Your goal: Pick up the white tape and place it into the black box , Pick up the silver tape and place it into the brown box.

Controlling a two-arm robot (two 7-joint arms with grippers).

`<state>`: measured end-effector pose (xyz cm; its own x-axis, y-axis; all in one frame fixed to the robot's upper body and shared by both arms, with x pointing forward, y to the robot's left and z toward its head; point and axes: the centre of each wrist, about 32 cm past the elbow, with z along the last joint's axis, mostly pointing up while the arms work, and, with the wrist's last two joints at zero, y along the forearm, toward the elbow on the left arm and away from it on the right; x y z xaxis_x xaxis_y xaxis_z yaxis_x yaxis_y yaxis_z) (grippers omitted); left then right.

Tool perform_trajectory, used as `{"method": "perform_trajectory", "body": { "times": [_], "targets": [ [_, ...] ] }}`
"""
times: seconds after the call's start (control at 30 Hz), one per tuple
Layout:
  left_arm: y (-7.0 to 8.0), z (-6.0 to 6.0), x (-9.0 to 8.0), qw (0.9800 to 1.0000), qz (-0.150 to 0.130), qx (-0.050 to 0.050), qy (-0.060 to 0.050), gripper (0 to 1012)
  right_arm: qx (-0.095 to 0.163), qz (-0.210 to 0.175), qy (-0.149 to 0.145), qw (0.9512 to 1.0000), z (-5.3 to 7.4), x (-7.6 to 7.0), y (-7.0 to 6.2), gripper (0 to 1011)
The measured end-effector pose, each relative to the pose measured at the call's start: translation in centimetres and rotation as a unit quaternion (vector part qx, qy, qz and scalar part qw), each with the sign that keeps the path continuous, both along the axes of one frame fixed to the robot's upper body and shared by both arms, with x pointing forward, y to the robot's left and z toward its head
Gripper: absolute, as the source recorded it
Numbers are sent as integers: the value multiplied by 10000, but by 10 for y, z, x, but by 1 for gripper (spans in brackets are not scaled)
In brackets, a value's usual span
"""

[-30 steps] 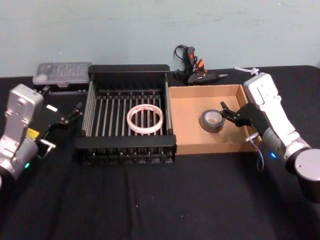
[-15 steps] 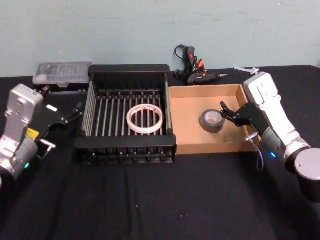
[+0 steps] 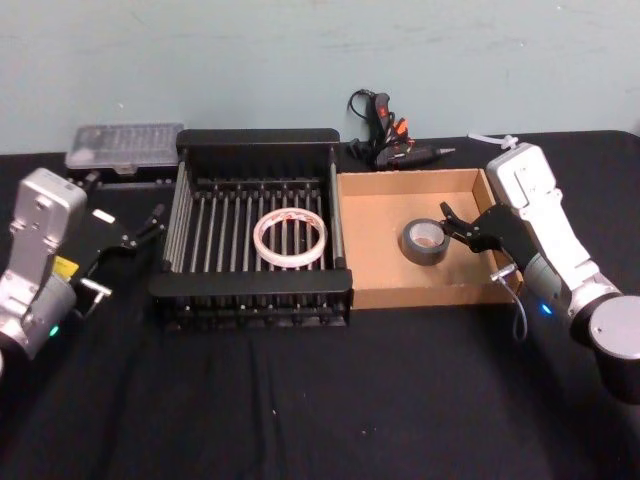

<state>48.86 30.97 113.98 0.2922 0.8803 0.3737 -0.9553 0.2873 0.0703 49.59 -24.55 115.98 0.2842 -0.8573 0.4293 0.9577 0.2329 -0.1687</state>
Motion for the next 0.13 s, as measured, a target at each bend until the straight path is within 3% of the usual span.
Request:
{"method": "perform_trajectory", "body": {
  "times": [0.13],
  "targets": [
    [0, 0, 0, 10000, 0, 0, 0, 1001, 2, 1, 0, 10000, 0, 0, 0, 1002]
  ]
}}
